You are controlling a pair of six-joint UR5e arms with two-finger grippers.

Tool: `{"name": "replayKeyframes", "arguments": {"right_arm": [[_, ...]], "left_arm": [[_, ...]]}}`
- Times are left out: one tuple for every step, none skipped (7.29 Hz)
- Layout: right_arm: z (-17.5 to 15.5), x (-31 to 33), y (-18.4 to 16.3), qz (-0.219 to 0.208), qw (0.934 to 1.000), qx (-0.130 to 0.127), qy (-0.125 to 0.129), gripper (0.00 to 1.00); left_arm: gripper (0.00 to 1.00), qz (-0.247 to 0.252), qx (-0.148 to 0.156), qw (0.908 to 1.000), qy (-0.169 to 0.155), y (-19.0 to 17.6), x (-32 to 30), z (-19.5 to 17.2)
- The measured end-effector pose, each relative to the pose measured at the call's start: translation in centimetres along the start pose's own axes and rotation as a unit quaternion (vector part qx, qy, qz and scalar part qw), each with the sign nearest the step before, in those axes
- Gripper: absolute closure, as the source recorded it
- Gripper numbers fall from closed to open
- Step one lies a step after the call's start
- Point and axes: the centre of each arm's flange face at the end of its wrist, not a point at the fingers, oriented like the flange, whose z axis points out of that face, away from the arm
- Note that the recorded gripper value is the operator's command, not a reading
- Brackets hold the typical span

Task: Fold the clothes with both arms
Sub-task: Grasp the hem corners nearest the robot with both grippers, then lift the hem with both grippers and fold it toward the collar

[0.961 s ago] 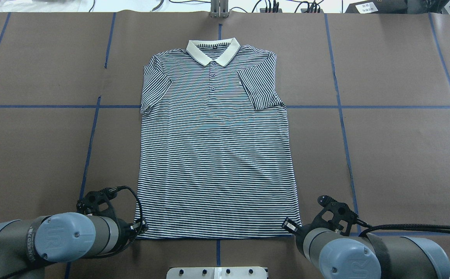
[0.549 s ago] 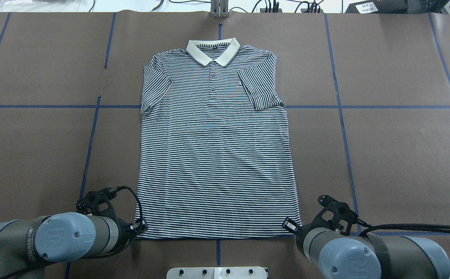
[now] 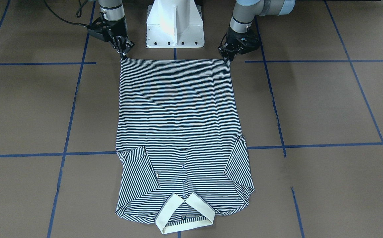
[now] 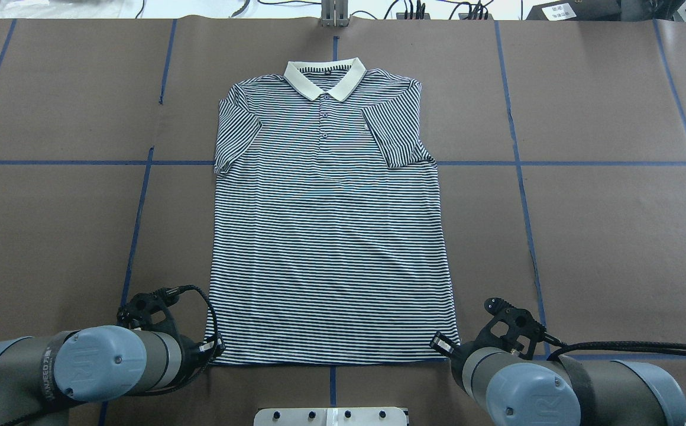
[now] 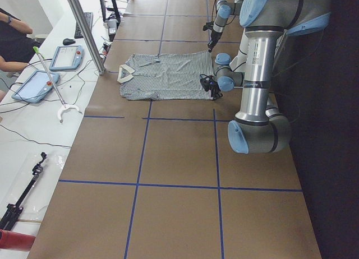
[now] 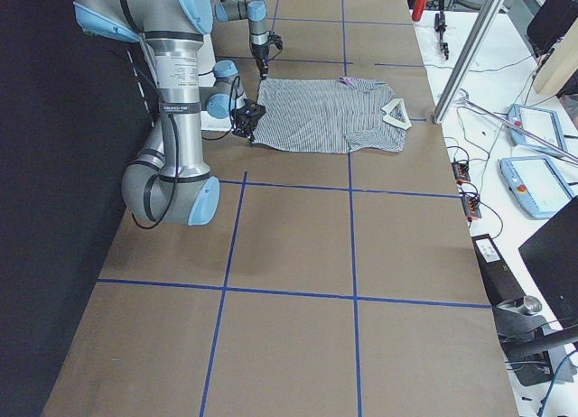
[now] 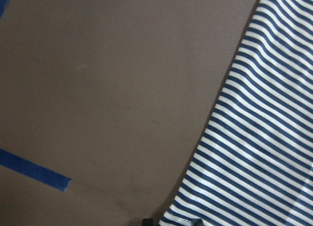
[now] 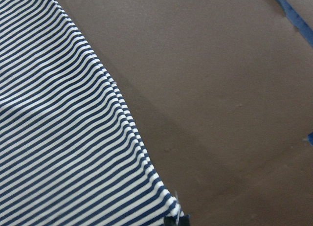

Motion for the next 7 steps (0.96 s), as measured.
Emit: {"name": "replayKeyframes", "arguments": {"right_arm": [[0.0,0.0,0.0,0.0,1.0,0.0,0.001,1.0],[0.0,0.1,-0.1,0.0,1.0,0.0,0.001,1.0],[-0.3,0.3,-0.2,0.0,1.0,-0.001,0.0,1.0],[-1.1,0.6,-0.3,0.001,1.0,-0.007,-0.002,1.0],[-2.0,1.2,0.0,-0.002,0.9998,-0.018,-0.002,1.0],[-3.1,2.3,0.6,-0.009,0.9994,-0.032,0.001,1.0],[-4.5,3.3,0.9,-0.016,0.9989,-0.044,0.0,1.0]], "left_arm": [[1.0,0.0,-0.001,1.0,0.003,0.1,0.2,-0.2],[1.0,-0.001,-0.003,1.0,0.008,0.2,0.5,-0.8],[1.0,-0.003,-0.004,0.9999,0.01,0.4,0.8,-2.1],[1.0,-0.002,-0.007,0.9999,0.007,1.1,1.0,-3.7],[1.0,0.001,-0.014,0.9999,0.003,2.3,1.0,-5.5],[1.0,0.002,-0.026,0.9997,-0.004,4.1,0.8,-7.2],[1.0,0.003,-0.037,0.9993,-0.011,5.6,0.5,-8.8]]}}
